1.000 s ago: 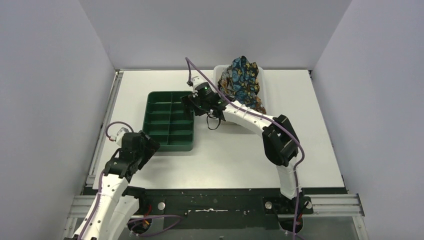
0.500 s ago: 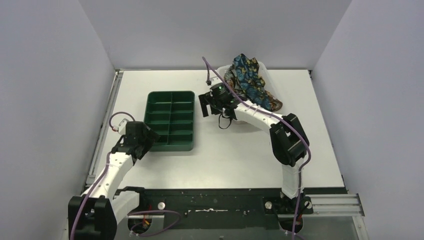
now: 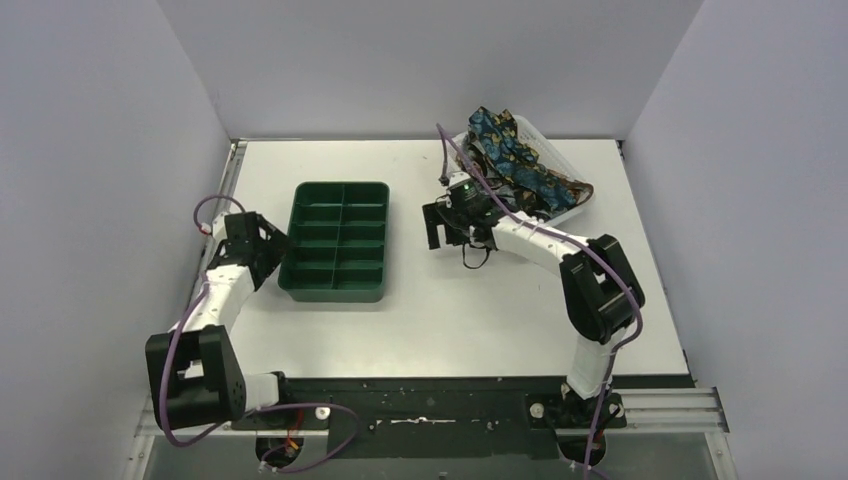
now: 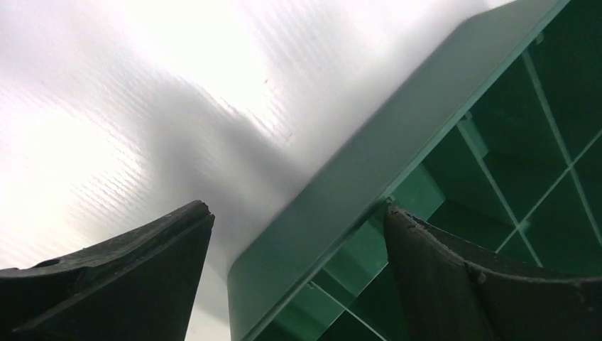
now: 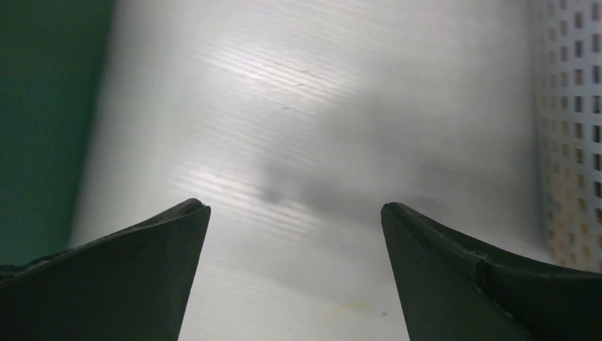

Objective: Roll the ties
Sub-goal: Move the storage box to the center of the board.

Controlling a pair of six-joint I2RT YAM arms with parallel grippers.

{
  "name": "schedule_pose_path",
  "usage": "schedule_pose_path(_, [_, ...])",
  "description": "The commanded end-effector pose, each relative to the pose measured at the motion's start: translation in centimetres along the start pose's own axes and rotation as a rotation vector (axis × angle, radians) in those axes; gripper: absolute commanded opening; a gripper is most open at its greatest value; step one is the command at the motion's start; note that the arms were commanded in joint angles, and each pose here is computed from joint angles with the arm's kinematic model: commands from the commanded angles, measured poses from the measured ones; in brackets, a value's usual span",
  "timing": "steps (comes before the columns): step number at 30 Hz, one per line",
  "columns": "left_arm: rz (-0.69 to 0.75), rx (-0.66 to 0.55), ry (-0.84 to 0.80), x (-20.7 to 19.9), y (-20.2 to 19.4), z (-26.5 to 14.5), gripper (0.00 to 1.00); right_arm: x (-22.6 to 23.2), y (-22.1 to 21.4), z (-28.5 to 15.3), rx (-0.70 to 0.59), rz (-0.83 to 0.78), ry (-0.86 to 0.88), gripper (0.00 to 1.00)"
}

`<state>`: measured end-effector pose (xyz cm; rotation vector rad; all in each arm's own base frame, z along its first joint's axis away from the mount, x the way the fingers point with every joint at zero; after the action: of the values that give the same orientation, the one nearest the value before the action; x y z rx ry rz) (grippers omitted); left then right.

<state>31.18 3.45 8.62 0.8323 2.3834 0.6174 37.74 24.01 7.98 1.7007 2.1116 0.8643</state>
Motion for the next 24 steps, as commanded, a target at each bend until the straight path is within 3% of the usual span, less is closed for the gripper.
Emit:
schedule_pose_path(1, [0.015,-0.088,-0.085,-2.2,4.2,-2.6,0.92,7.6,1.8,-3.4,-0.112,-0.1,0.257,1.0])
schedule_pose_path(4, [0.015,-0.11,-0.078,-1.6,4.6,-4.8,0.97,11.1,1.0,-3.7,-0.13,-0.214,0.258,1.0])
schedule_pose_path(9, [-0.024,-0.12,-0.024,0.8,3.9,-8.7,0.97,12.4,2.9,-3.1,-0.191,-0.25,0.224,1.0])
schedule_pose_path(14, [-0.058,-0.016,-0.155,0.7,0.2,-11.5,0.97,13.8,6.2,-3.0,-0.284,-0.276,0.238,1.0])
schedule_pose_path(17, [-0.109,0.026,-0.269,0.3,-2.0,-12.4,0.97,14.8,7.9,-2.2,-0.293,-0.284,0.238,1.0])
schedule_pose_path(24, [-0.14,0.13,-0.339,0.5,-5.5,-11.3,0.93,17.5,10.9,-0.1,-0.301,-0.379,0.306,1.0])
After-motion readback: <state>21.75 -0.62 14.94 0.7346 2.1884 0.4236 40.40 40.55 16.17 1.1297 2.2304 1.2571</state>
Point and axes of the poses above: each gripper's point midway between its finger pads, its own z axis out along the fingers, its own x axis along the line the jaws close on, y = z × x, the point moved 2 cm from there along -z, back along the fingers, and after that the axes turned 3 degrees about z, right-handed, at the moved point
